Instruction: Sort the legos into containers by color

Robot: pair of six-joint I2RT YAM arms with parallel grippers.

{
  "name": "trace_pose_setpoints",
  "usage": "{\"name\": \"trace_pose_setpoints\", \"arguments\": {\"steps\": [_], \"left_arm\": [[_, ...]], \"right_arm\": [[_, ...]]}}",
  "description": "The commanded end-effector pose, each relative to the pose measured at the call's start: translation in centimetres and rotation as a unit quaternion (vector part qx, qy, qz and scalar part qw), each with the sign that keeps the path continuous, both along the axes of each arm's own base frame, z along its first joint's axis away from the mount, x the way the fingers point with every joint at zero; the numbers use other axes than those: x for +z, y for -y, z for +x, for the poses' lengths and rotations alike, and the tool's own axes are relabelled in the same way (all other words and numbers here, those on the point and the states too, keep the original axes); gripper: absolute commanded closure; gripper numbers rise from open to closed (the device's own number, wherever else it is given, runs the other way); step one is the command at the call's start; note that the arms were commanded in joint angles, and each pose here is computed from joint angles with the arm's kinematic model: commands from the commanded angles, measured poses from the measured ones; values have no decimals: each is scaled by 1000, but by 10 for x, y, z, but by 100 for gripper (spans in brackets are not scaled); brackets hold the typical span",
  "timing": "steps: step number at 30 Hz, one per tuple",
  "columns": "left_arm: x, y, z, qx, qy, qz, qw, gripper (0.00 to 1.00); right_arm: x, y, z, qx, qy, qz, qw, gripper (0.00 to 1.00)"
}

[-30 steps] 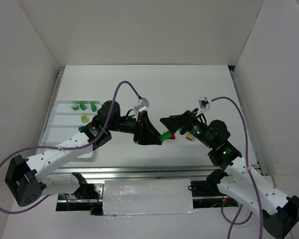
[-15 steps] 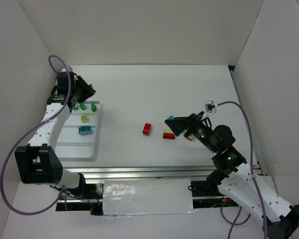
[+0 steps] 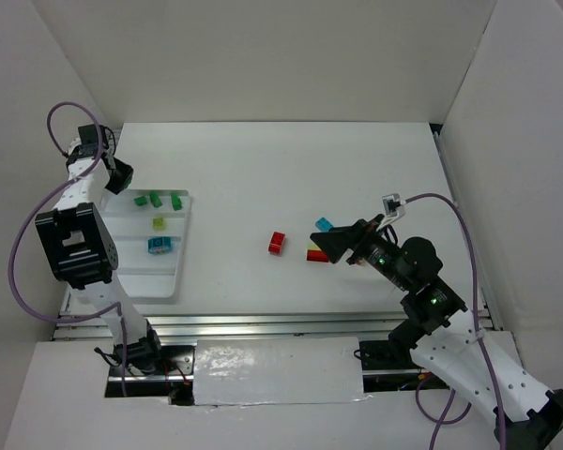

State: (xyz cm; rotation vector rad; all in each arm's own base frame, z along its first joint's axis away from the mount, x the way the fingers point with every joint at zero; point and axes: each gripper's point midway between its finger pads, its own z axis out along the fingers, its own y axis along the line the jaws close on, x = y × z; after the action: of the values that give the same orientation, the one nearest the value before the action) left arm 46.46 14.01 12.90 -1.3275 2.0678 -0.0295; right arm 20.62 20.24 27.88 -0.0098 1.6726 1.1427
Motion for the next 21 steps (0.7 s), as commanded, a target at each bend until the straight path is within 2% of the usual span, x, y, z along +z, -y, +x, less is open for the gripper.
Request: {"name": "trace_pose_setpoints", "arguments": {"steps": [1, 9, 12, 15, 16, 21], "left_arm": [[-8, -17, -4, 22, -15, -2, 1000, 96], [-32, -17, -18, 42, -14, -1, 999, 96], [-34, -17, -16, 39, -22, -6, 999, 91], [-34, -18, -16, 42, -21, -3, 999, 81], [-34, -18, -18, 43, -20, -3, 999, 74], [-34, -20, -18, 42, -18, -4, 999, 68]], "right_arm": [[-4, -3, 2, 7, 6, -8, 1000, 0], [-9, -11, 10, 14, -3, -17, 1000, 0], [-10, -13, 11, 18, -6, -17, 1000, 0], [-10, -14, 11, 20, -5, -14, 1000, 0], [-11, -14, 11, 19, -7, -15, 1000, 0], [-11, -13, 10, 21, -7, -19, 1000, 0]]}}
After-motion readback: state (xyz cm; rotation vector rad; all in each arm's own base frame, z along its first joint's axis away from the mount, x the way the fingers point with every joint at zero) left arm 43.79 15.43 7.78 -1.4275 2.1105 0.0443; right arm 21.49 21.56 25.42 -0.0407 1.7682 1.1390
